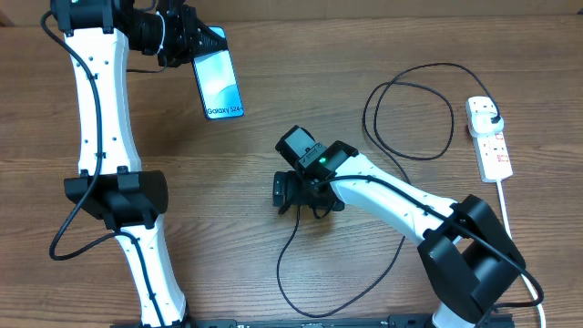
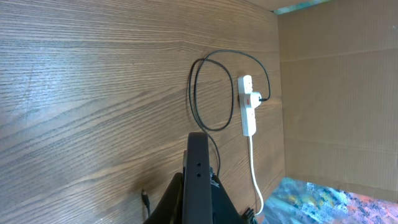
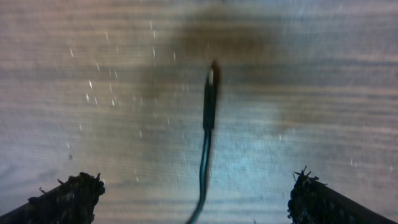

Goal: Plug charger to phone and switch on socket
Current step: 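Open the right gripper and move it down toward the black cable end, then close the right gripper on the black cable's connector end, then lift the connector with the right gripper toward the phone's bottom port, then push the connector into the phone's port held by the left gripper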

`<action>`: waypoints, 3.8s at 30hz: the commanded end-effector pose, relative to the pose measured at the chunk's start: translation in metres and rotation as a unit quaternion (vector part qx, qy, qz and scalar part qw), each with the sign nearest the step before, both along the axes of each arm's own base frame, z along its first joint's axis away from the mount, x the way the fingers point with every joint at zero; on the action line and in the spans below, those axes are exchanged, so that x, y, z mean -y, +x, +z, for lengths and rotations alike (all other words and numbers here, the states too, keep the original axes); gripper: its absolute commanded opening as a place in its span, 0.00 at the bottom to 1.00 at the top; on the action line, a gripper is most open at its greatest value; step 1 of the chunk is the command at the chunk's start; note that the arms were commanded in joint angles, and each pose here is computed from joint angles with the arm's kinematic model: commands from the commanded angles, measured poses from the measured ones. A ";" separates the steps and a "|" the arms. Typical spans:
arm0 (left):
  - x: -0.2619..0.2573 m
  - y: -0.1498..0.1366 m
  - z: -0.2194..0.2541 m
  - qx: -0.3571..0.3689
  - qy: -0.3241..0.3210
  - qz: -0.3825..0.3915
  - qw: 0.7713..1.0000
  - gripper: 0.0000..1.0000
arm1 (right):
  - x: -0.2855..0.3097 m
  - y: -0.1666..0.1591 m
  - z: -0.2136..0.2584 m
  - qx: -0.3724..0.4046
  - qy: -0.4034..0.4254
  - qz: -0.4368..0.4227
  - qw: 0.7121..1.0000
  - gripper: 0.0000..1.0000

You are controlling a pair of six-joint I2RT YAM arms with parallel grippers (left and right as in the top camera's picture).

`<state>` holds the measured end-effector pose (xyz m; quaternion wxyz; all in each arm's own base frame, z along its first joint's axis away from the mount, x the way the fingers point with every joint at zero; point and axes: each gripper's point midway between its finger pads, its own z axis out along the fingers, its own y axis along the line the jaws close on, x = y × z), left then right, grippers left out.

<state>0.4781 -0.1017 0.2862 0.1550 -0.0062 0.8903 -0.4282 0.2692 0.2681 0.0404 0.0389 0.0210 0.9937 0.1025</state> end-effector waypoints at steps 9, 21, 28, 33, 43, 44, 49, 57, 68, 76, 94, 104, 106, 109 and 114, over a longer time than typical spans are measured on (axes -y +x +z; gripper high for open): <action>0.006 -0.001 0.000 0.001 -0.018 -0.014 1.000 0.04 | 0.006 0.006 -0.019 0.001 -0.026 -0.008 1.000 1.00; 0.015 -0.002 0.001 0.005 -0.018 -0.025 1.000 0.04 | 0.002 0.001 -0.040 -0.034 -0.035 0.004 0.999 0.78; 0.023 0.000 0.002 0.015 -0.016 -0.033 0.999 0.04 | -0.003 0.006 -0.040 -0.024 -0.027 0.002 0.999 0.41; 0.023 0.000 0.001 0.015 -0.015 -0.032 0.999 0.04 | -0.004 0.014 -0.040 -0.007 -0.026 -0.009 1.000 0.40; 0.022 0.001 -0.001 0.013 -0.006 -0.029 0.999 0.04 | -0.002 0.011 -0.052 -0.019 -0.035 -0.009 0.999 0.22; 0.022 0.001 -0.001 0.013 -0.006 -0.029 0.999 0.04 | -0.002 0.011 -0.052 -0.021 -0.036 -0.009 0.999 0.20; 0.022 0.001 -0.001 0.013 -0.006 -0.029 0.999 0.04 | 0.001 0.009 -0.053 -0.027 -0.041 -0.021 0.999 0.04; 0.022 0.000 -0.002 0.011 -0.007 -0.029 1.000 0.04 | -0.011 0.004 -0.047 -0.069 0.010 -0.045 0.997 0.04; 0.030 0.010 0.037 0.087 -0.100 -0.065 0.989 0.04 | -0.074 0.043 0.072 -0.138 0.446 0.066 0.882 0.04; 0.018 0.022 0.078 0.129 -0.186 -0.071 0.971 0.04 | -0.068 0.083 0.145 -0.087 0.575 0.117 0.805 0.04; 0.003 0.042 0.099 0.072 -0.229 -0.009 0.971 0.04 | -0.070 0.090 0.256 0.061 0.663 0.210 0.716 0.04; 0.024 0.044 0.104 0.090 -0.225 -0.026 0.970 0.04 | -0.068 0.099 0.282 0.108 0.692 0.181 0.690 0.04; 0.029 0.043 0.105 0.091 -0.226 -0.031 0.969 0.04 | -0.065 0.094 0.289 0.120 0.697 0.195 0.679 0.04; 0.037 0.042 0.104 0.091 -0.225 -0.037 0.969 0.04 | -0.065 0.093 0.290 0.116 0.699 0.193 0.678 0.04; 0.039 0.043 0.103 0.078 -0.226 -0.028 0.971 0.04 | -0.065 0.093 0.291 0.116 0.700 0.192 0.678 0.04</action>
